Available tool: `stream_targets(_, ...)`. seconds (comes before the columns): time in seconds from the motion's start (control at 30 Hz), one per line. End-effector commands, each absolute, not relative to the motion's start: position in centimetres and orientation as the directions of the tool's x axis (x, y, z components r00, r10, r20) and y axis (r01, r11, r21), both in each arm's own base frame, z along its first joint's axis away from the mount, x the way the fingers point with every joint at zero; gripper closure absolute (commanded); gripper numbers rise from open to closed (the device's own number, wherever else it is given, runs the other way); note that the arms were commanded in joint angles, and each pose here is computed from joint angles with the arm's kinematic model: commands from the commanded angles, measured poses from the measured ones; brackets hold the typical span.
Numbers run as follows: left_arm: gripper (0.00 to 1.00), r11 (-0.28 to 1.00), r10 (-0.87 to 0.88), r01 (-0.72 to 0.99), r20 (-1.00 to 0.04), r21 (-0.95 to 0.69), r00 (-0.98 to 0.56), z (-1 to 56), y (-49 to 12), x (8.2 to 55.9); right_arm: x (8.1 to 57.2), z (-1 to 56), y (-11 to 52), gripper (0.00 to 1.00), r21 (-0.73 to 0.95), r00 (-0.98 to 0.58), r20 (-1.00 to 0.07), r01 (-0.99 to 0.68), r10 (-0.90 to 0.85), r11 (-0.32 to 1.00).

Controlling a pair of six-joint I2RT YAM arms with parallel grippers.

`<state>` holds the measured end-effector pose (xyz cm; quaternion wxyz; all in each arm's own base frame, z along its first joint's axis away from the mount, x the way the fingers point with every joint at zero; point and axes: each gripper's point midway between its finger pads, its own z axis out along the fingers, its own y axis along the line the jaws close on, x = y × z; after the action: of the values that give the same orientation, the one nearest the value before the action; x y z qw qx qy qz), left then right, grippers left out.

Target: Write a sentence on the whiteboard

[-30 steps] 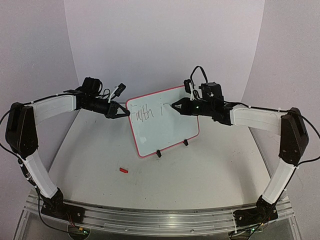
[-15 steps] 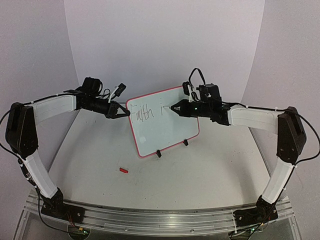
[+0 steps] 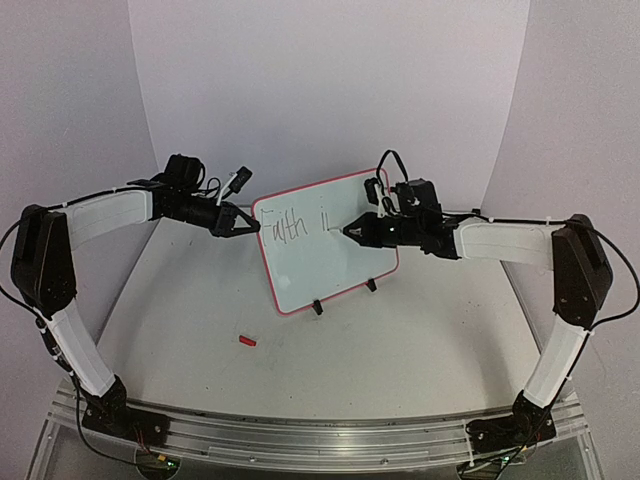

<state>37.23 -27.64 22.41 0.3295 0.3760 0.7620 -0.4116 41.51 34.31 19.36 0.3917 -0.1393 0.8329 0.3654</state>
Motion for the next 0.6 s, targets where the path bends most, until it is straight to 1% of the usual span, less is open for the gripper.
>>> stream_targets(0.0,1.0,0.338,0.343,0.864,-0.805,-0.374,-0.483,22.5,-28.8,35.7,42.2,23.8,34.3,1.0,0.487,-0.586,-0.803,-0.543,0.107,0.684)
stream_targets(0.27,1.0,0.338,0.344,0.864,-0.806,-0.372,-0.481,22.6,-28.8,35.7,42.7,26.9,34.6,1.0,0.474,-0.533,-0.835,-0.573,0.136,0.668)
stream_targets(0.57,1.0,0.339,0.345,0.865,-0.806,-0.371,-0.481,22.5,-28.8,35.7,43.4,26.0,34.8,1.0,0.472,-0.539,-0.832,-0.558,0.134,0.683)
